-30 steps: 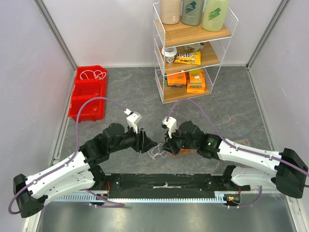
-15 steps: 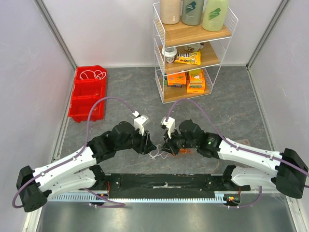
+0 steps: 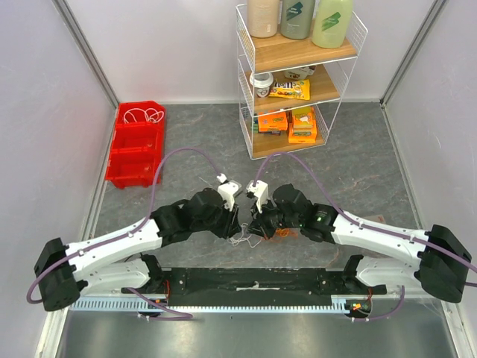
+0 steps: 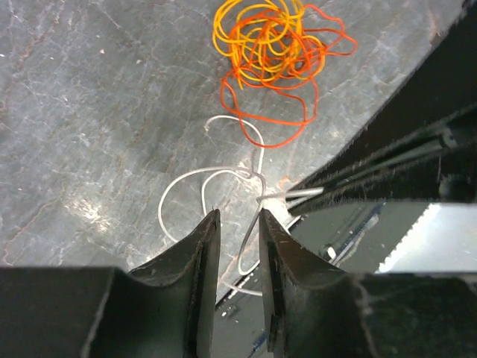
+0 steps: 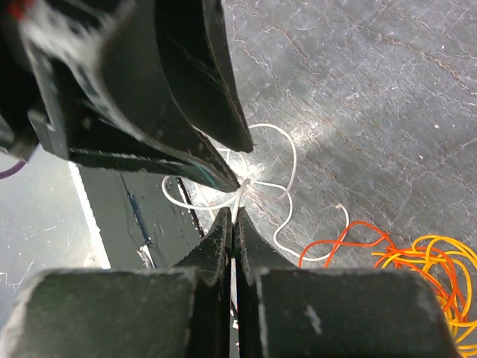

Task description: Untangle the cables

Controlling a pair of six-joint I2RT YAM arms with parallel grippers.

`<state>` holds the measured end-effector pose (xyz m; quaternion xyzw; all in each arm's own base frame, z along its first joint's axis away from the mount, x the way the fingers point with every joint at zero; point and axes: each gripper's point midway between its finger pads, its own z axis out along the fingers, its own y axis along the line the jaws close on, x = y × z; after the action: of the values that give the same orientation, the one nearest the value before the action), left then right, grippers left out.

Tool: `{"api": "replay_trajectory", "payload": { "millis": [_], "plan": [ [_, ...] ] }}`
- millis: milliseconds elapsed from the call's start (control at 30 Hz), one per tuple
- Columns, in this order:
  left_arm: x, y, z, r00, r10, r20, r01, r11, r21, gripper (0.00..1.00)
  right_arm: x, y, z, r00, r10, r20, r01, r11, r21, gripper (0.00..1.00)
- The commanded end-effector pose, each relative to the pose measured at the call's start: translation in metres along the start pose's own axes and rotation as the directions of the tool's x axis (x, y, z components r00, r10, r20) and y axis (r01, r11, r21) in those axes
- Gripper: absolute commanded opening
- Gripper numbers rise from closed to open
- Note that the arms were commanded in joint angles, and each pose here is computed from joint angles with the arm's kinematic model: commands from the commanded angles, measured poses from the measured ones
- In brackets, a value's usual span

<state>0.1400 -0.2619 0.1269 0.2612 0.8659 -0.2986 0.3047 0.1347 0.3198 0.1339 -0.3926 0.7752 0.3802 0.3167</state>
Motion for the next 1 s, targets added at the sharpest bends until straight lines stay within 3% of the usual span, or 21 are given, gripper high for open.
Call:
{"api": "replay_trajectory", "payload": {
  "millis": [0, 233, 367, 500, 767, 867, 967],
  "plan": [
    [-0.019, 0.013, 0.004, 0.996, 0.084, 0.014, -0.081, 0.985, -0.154, 0.33, -0.027, 0.003, 0.002, 0.997, 0.012, 0.072, -0.012, 1.0, 0.002, 0.0],
    [-0.019, 0.026, 0.004, 0.996, 0.086, 0.013, -0.08, 0.967, -0.243, 0.28, -0.029, 0.0, 0.001, 0.995, 0.033, 0.094, -0.035, 0.999, 0.019, 0.0],
    [-0.016, 0.023, 0.006, 0.996, 0.09, 0.0, -0.088, 0.972, -0.22, 0.33, -0.029, -0.001, 0.001, 0.995, 0.039, 0.097, -0.041, 0.999, 0.026, 0.0],
    [-0.023, 0.013, 0.011, 0.995, 0.079, 0.056, -0.068, 0.984, -0.166, 0.39, -0.034, 0.008, 0.003, 0.992, 0.049, 0.112, -0.047, 0.999, -0.022, 0.0],
    [-0.031, 0.007, 0.024, 0.992, 0.097, 0.082, -0.085, 0.986, -0.144, 0.4, -0.04, 0.02, -0.003, 0.988, 0.072, 0.14, -0.061, 0.995, -0.081, 0.0],
    [-0.035, 0.012, 0.023, 0.99, 0.087, 0.113, -0.067, 0.983, -0.17, 0.34, -0.041, 0.023, -0.005, 0.983, 0.091, 0.159, -0.076, 0.992, -0.098, 0.0],
    [-0.043, 0.033, 0.017, 0.984, 0.047, 0.174, 0.005, 0.958, -0.286, 0.22, -0.04, 0.026, -0.004, 0.979, 0.12, 0.165, -0.101, 0.988, -0.118, 0.0]
  ]
}}
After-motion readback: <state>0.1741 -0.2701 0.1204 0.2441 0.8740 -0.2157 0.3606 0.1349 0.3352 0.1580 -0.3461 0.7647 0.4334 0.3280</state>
